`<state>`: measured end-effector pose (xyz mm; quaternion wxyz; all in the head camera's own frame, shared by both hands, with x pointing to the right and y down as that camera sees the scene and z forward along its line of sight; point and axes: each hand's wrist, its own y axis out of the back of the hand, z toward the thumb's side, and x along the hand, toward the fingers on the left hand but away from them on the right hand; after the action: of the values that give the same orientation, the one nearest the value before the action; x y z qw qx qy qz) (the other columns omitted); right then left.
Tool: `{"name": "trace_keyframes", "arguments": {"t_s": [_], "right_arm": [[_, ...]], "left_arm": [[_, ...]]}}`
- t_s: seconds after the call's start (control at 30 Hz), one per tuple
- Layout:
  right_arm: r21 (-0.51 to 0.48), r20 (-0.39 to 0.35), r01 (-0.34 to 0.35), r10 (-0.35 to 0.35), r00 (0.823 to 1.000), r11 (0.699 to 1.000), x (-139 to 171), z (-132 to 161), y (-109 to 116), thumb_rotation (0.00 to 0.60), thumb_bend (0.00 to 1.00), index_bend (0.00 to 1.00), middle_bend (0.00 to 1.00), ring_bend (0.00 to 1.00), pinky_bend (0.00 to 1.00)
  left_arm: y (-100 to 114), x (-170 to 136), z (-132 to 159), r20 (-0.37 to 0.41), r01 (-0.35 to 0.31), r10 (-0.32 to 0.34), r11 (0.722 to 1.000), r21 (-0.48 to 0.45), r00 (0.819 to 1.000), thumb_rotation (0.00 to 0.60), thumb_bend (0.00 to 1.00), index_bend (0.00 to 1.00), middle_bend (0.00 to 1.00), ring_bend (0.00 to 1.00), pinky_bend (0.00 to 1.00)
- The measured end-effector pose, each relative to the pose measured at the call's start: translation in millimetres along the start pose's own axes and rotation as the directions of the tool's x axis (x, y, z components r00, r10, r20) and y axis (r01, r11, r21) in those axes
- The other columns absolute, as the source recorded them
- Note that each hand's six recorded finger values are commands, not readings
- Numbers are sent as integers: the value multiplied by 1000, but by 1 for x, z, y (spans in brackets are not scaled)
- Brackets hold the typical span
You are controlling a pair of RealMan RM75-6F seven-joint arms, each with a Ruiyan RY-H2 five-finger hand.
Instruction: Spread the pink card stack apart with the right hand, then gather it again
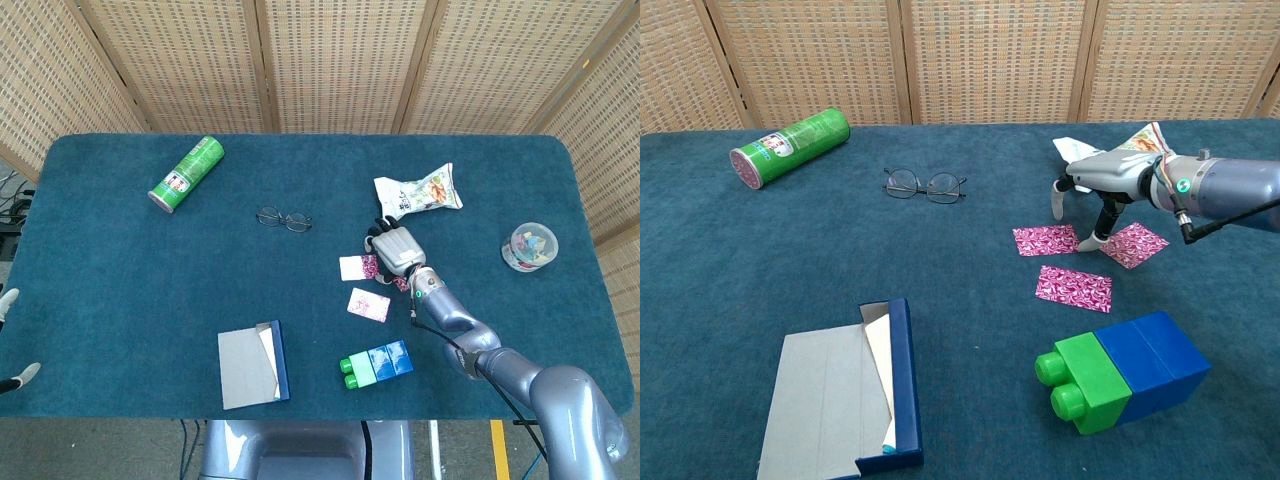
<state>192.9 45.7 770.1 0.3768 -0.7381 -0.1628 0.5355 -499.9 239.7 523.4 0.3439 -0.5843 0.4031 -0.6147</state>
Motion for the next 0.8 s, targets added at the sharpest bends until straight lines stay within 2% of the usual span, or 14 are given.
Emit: {"name": "trace_keyframes", "arguments": {"t_s": [0.23, 0.8], "right_arm": [[-21, -26, -7, 7, 1000, 1000, 3, 8, 0, 600, 260, 352, 200, 1, 0], [-12, 7, -28, 28, 1000, 1000, -6, 7, -1, 600, 260, 353, 200, 0, 0]], "left_arm": [[0, 1, 3, 9, -1, 1, 1000, 2, 1000, 600, 123, 0, 0, 0, 0], [-2, 0, -3, -3, 3, -3, 1000, -2, 1000, 600, 123, 0, 0, 0, 0]]}}
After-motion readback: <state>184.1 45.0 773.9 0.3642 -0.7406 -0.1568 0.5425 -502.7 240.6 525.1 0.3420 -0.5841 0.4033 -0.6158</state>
